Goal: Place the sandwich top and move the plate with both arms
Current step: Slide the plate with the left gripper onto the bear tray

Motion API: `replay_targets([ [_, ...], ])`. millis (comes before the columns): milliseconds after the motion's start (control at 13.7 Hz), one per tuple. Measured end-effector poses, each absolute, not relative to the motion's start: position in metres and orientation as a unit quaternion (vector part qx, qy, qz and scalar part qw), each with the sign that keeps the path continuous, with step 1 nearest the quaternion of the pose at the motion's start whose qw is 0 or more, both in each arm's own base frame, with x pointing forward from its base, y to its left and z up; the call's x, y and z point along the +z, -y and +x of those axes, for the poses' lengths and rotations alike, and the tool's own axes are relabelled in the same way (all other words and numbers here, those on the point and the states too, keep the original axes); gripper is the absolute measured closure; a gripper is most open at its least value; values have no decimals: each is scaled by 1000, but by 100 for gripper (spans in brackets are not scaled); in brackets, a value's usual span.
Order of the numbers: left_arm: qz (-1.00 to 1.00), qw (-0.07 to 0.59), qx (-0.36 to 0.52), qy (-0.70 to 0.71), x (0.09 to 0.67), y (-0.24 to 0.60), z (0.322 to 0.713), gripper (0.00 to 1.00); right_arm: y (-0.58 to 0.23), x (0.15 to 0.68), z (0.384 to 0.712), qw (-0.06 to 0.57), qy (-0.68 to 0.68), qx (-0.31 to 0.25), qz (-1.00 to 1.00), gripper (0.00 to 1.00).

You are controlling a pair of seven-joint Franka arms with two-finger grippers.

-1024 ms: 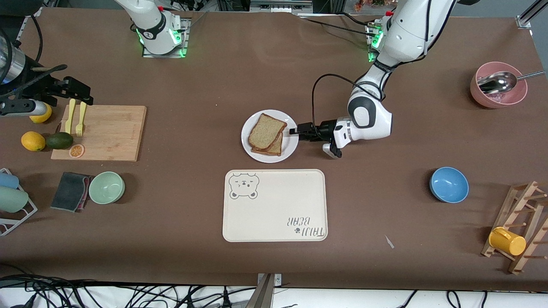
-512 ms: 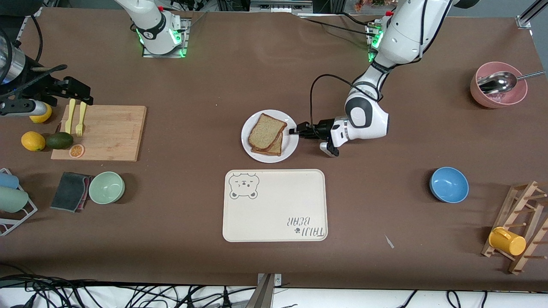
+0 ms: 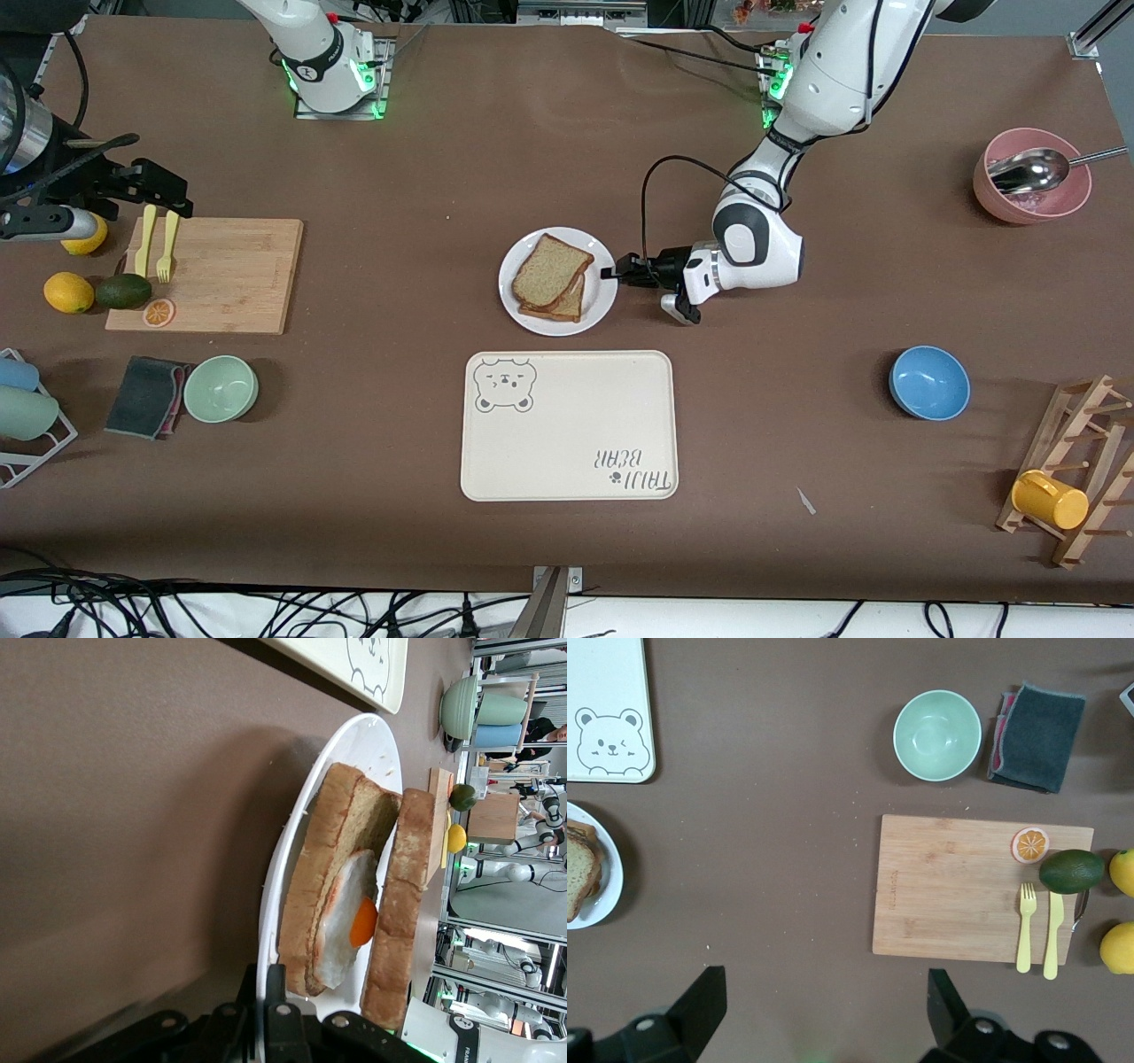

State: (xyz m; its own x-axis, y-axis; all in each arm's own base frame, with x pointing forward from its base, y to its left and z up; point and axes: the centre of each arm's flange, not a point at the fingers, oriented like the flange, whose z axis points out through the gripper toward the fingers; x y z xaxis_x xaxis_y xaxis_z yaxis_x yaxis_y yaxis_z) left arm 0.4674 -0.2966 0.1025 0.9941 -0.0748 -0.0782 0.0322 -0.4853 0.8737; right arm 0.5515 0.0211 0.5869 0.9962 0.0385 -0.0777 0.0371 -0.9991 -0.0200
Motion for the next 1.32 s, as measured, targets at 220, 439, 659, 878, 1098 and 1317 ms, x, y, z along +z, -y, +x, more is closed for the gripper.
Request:
replay_targets([
  [220, 860, 508, -54, 8, 102, 296, 467, 96, -21, 587, 552, 9, 19, 39, -999, 0],
  [439, 857, 511, -61, -23, 102, 295, 469, 96, -21, 587, 552, 9, 19, 39, -999, 0],
  [659, 853, 515, -64, -50, 110, 297, 480, 96, -21, 587, 552, 9, 19, 39, -999, 0],
  [878, 848, 523, -55, -74, 129, 295, 505, 96, -21, 587, 552, 9, 19, 39, -999, 0],
  [1098, 844, 527, -32, -100, 145, 277, 539, 96, -21, 587, 552, 9, 19, 39, -999, 0],
  [1317, 840, 529, -16, -120, 155, 262, 566, 96, -21, 587, 552, 9, 19, 39, -999, 0],
])
